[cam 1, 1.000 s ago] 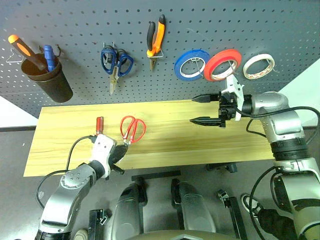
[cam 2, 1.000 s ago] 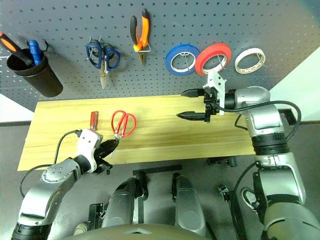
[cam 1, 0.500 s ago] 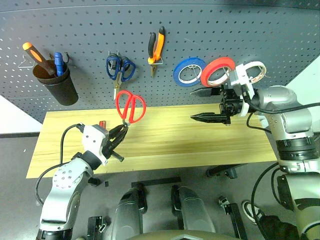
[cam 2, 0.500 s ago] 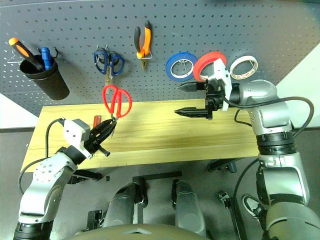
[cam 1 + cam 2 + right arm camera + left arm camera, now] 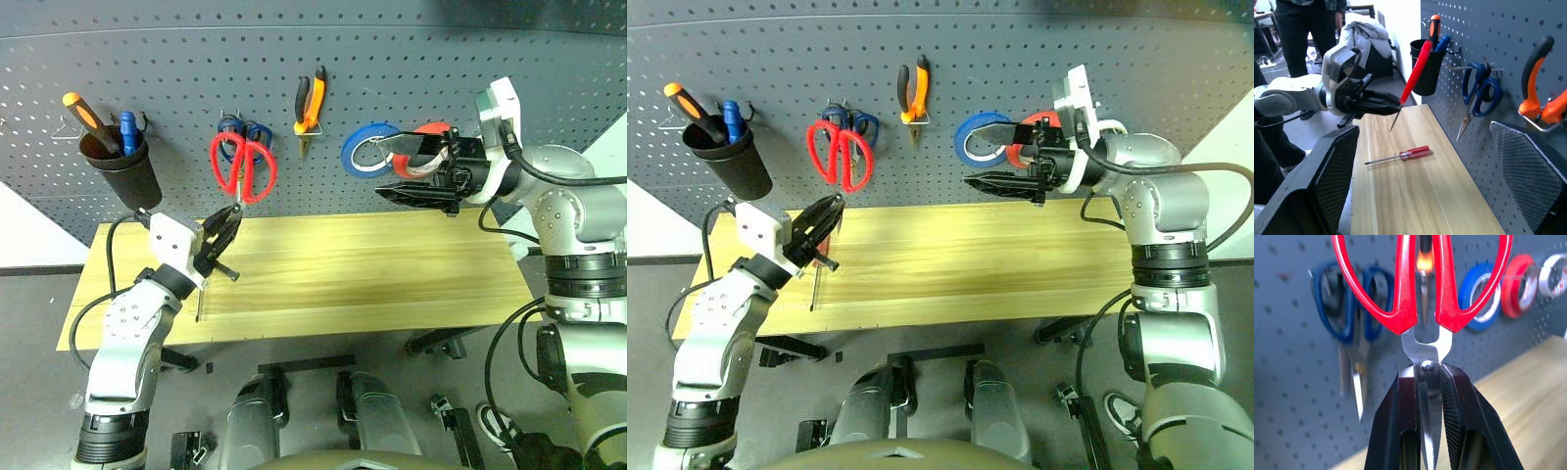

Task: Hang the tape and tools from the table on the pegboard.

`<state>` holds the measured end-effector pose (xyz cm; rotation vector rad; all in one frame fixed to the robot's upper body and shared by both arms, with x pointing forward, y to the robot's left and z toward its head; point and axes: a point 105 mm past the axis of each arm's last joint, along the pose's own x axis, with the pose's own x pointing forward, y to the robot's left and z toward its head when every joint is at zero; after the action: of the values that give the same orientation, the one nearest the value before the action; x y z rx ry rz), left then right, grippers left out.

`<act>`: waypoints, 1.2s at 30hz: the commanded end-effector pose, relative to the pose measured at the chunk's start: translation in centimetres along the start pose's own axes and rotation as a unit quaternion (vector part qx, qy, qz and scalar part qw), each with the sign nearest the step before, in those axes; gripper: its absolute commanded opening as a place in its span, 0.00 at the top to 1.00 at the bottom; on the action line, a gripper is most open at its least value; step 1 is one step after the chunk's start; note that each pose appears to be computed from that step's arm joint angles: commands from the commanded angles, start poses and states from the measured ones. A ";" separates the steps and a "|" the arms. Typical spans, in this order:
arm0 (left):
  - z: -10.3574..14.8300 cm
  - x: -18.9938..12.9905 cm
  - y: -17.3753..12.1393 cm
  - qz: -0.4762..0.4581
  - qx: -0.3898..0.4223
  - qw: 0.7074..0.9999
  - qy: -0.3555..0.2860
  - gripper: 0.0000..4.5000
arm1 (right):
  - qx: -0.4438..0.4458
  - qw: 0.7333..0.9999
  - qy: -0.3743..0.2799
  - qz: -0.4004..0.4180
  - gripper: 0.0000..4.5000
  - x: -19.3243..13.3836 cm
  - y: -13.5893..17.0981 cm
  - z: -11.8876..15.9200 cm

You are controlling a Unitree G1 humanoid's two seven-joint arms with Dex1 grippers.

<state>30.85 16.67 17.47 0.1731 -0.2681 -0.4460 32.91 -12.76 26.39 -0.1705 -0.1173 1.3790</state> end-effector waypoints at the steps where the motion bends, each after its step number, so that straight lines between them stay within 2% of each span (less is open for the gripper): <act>1: 0.5 1.0 0.3 0.010 0.008 1.000 -0.003 0.94 | -0.025 1.000 -0.004 -0.003 0.00 0.1 -0.1 0.9; 16: -1.0 3.3 2.0 0.049 0.005 0.998 0.042 0.94 | -0.034 0.999 0.013 -0.024 0.00 -0.1 -0.5 0.0; 23: -2.4 5.9 3.9 0.068 0.001 0.995 0.070 0.94 | -0.041 0.998 0.021 -0.037 0.00 -0.3 -0.7 -0.3; 29: -2.9 7.6 3.9 0.056 -0.014 0.996 0.068 0.94 | -0.049 0.997 0.021 -0.047 0.00 -0.1 -1.0 -0.3; 36: -2.8 7.4 3.3 0.049 -0.019 0.997 0.064 0.43 | -0.052 0.997 0.025 -0.052 0.00 -0.2 -0.9 -0.4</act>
<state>39.82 16.94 15.69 0.1328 -0.0873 -0.3323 34.14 -12.90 25.20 -0.2552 -0.1070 1.2752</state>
